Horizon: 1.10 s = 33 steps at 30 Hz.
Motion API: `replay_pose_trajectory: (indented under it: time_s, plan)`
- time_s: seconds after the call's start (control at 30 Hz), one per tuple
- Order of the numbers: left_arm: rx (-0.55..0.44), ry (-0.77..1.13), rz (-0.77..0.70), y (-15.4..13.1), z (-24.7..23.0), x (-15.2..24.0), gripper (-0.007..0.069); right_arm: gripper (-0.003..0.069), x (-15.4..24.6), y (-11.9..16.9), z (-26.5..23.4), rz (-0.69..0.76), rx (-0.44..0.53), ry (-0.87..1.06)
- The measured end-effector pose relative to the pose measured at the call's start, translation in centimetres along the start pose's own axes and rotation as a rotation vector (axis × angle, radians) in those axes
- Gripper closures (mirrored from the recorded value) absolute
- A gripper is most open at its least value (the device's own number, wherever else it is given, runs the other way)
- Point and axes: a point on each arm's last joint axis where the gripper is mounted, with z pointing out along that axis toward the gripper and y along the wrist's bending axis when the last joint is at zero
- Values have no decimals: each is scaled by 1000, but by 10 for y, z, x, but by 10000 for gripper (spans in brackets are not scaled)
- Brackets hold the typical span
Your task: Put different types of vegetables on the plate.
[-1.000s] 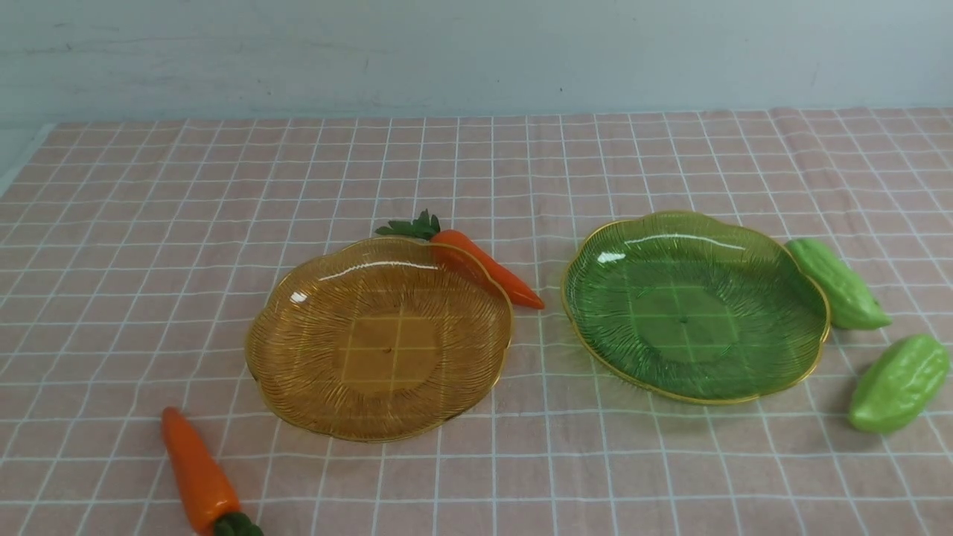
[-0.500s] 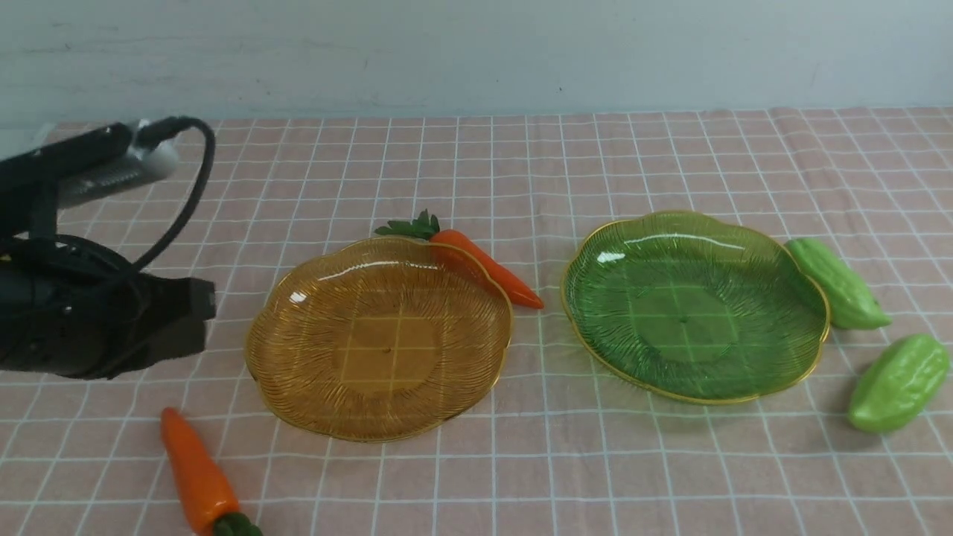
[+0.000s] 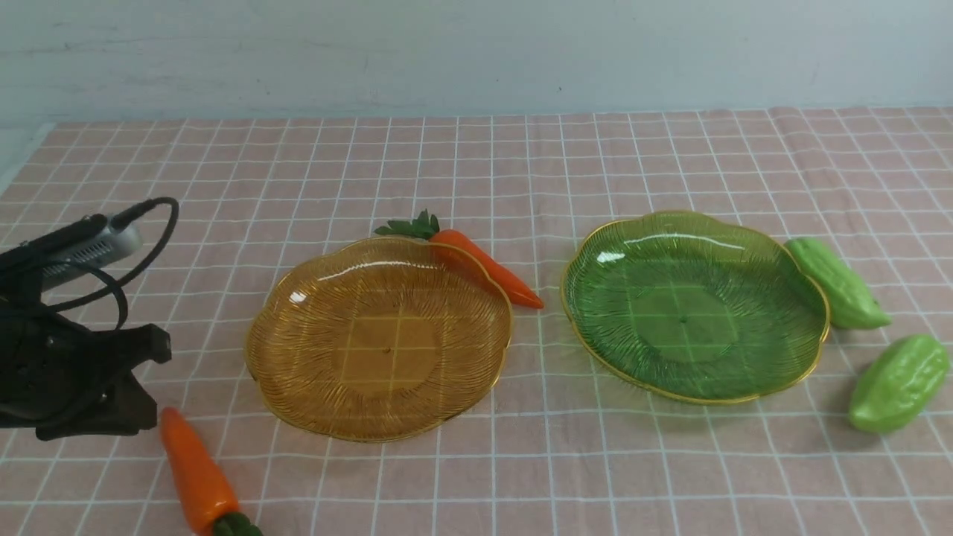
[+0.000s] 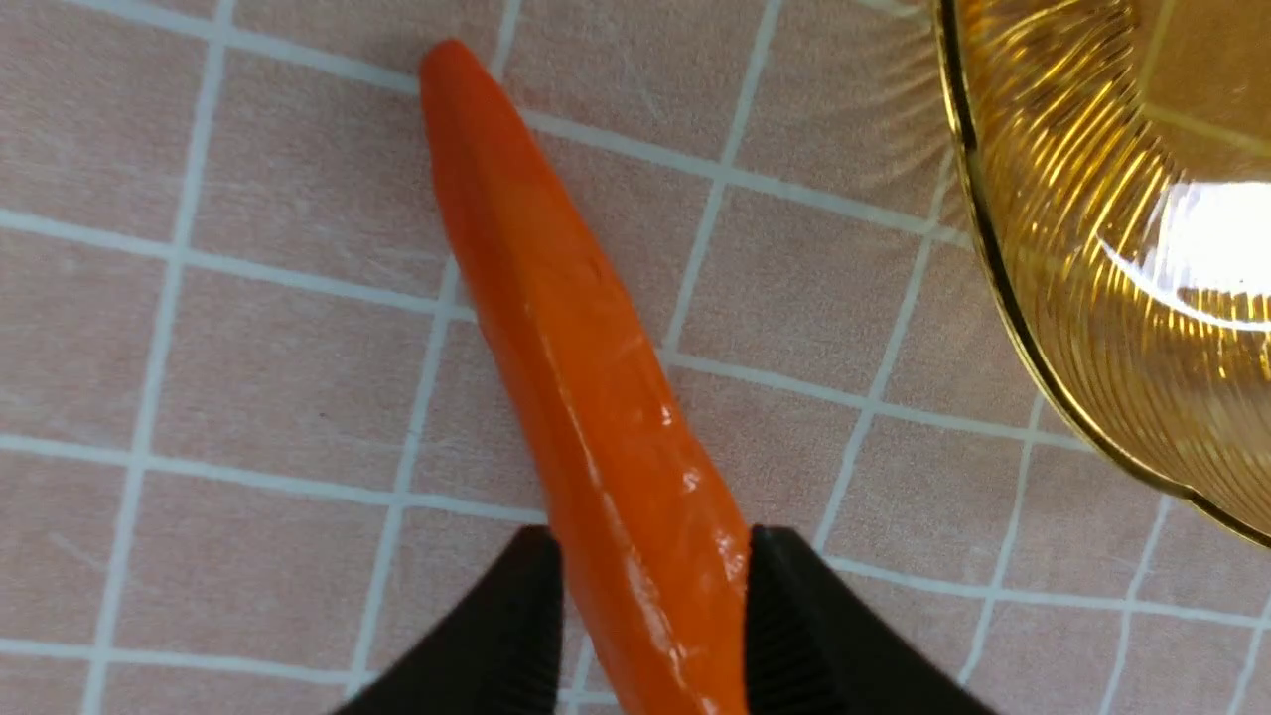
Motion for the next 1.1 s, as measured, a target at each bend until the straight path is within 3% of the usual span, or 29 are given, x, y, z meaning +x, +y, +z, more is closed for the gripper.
replay_pose_trajectory:
  time_s: [0.2, 0.4, 0.5, 0.67, 0.7, 0.8, 1.0, 1.1]
  plan:
    - [-16, 54, -22, -7, 28, -3, 193, 676, -21, -10, 32, -6, 33, 214]
    - [-37, 113, -60, -2, 52, -5, 90, 676, -28, -15, 61, 27, 33, 302]
    - [-54, 133, -70, 1, 58, -5, 106, 676, -30, -16, 70, 40, 35, 317]
    - [-102, 156, -66, 6, 64, -4, 195, 676, -32, -18, 78, 69, 39, 334]
    - [-122, 162, -59, 9, 65, -4, 271, 676, -33, -18, 80, 75, 40, 335]
    - [-155, 181, -22, 11, 64, -4, 375, 676, -37, -20, 87, 84, 46, 331]
    - [-196, 163, 69, 3, 36, -23, 410, 676, -54, -32, 100, 106, 83, 328]
    - [-170, 87, 120, -13, 10, -36, 414, 676, -69, -55, 108, 197, 116, 328]
